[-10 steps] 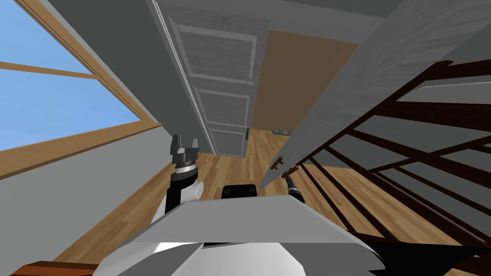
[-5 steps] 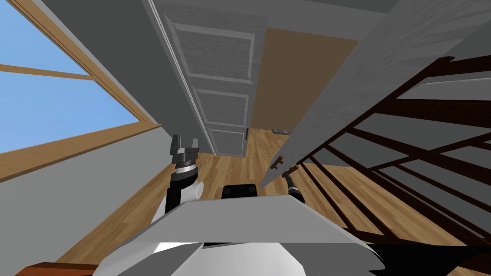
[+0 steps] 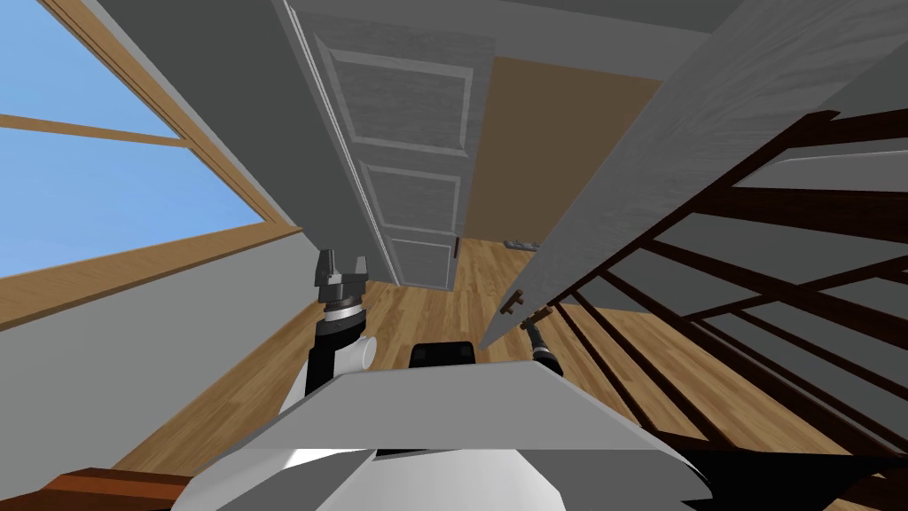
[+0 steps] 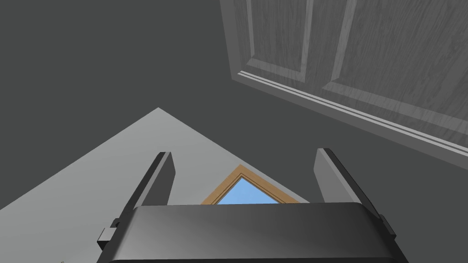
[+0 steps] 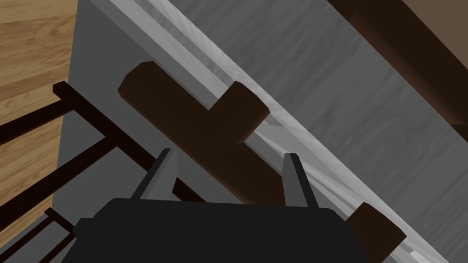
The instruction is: Pull the door open
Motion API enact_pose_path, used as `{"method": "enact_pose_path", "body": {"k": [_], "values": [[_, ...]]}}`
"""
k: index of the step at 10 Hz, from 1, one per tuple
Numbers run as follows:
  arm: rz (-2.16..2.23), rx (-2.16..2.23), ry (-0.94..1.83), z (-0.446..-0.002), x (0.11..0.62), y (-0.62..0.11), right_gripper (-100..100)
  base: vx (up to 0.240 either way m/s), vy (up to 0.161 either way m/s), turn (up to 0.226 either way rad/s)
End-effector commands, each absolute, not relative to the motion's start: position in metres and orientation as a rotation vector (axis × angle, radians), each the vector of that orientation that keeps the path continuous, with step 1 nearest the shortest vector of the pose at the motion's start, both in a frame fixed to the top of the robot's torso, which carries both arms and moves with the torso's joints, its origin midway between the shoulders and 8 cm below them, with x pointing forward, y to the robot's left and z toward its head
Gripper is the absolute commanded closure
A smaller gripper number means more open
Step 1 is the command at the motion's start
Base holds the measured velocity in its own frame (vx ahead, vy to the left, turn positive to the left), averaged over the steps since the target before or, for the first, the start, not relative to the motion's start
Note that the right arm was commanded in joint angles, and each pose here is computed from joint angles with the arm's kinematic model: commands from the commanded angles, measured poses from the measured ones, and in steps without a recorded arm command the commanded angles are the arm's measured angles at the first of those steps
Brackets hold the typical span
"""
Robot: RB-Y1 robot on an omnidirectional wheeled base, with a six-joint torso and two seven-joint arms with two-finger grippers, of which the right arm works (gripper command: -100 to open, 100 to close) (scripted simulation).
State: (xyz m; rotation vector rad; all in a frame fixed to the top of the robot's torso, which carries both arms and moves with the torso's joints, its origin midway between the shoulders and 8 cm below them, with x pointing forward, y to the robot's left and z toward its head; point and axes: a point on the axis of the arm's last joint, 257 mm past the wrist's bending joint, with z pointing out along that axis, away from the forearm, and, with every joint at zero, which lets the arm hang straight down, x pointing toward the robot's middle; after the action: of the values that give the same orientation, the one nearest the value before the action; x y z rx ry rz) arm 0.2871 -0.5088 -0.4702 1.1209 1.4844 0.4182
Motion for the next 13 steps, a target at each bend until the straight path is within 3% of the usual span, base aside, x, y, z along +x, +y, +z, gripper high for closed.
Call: {"method": "enact_pose_path", "body": {"k": [1, 13], "values": [[0.458, 1.137, 1.454, -0.4653, 0.2972, -0.5045, 100, -0.047, -0.039, 0.031], [0.518, 1.172, 1.424, -0.4633, 0.3037, -0.4987, 100, -0.013, -0.017, 0.015]]}}
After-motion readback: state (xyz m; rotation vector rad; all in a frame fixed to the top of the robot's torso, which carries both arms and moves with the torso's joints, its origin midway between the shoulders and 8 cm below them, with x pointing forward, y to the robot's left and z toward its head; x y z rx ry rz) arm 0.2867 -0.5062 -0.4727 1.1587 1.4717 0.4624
